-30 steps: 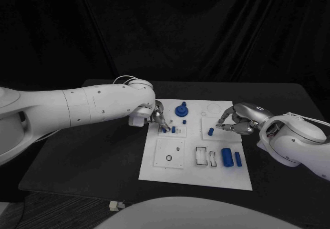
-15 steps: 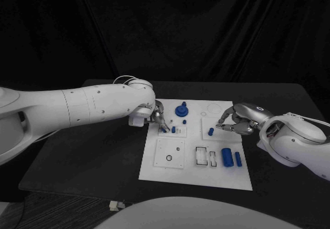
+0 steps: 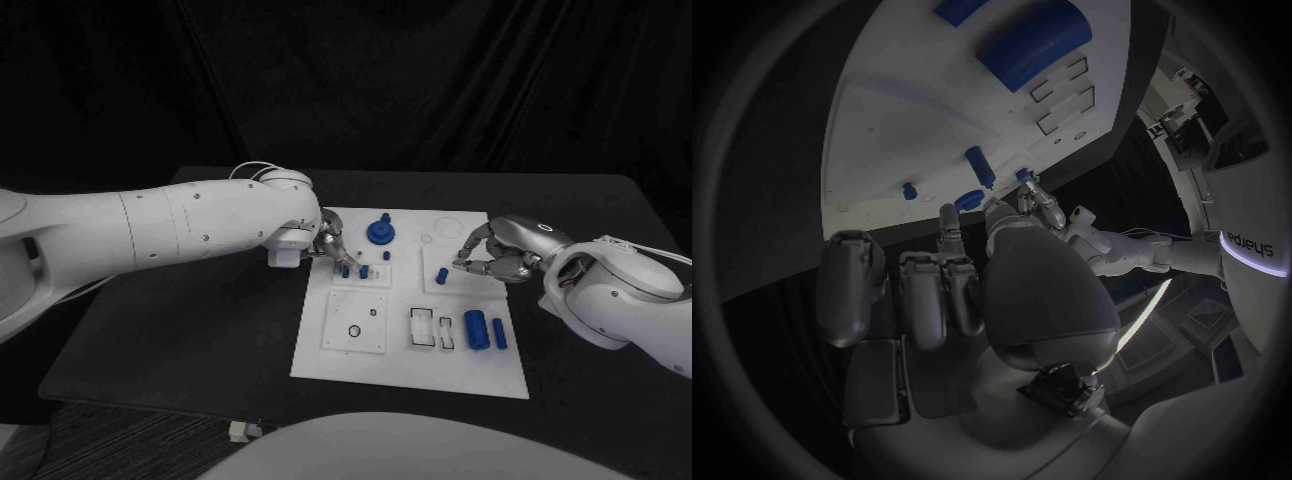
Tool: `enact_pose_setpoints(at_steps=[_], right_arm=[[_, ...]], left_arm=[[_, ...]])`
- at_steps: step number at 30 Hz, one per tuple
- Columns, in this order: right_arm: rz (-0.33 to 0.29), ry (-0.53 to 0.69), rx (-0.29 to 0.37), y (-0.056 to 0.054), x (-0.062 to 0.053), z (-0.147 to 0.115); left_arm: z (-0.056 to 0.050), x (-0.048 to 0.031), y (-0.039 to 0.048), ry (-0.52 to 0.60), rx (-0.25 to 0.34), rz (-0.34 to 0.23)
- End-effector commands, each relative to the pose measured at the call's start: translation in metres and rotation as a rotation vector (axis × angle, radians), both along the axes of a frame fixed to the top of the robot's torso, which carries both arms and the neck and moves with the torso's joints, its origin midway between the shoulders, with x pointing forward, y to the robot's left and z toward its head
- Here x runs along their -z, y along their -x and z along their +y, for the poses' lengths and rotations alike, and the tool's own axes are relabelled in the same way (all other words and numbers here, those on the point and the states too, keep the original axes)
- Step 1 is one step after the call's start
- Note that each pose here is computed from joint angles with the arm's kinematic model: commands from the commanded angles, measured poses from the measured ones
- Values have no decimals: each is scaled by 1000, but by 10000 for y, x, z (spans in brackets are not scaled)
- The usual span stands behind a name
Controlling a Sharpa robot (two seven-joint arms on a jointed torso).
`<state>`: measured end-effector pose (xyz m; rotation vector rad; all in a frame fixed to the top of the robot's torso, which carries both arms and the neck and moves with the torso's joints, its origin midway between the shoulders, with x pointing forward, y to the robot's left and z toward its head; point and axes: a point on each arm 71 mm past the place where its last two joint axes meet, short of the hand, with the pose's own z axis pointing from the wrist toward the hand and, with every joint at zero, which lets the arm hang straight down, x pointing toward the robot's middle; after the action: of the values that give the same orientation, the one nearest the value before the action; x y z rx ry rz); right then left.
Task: Assemble the parts on the task board
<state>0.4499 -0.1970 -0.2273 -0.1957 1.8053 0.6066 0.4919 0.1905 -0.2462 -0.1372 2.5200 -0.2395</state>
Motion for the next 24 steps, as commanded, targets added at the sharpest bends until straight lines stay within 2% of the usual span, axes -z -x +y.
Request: enact_pose_setpoints(at_steps=[1,10,14,18,24], right_arm=[[6,9,12,-1,18,-8],[8,12,16,-4,22,-24],[9,14,18,-4,23,-32],[11,15,19,-3,25,-36],[13,17,18,-3,26,-35]], left_arm=[[-37,-27,-13,61,-4,-47],[42,-38,-14,61,-21,-55],[93,-68,-11,59,-33,-62],[137,-149,-25,46,-38,-69],[156,-318,-75,39,-40,-96]])
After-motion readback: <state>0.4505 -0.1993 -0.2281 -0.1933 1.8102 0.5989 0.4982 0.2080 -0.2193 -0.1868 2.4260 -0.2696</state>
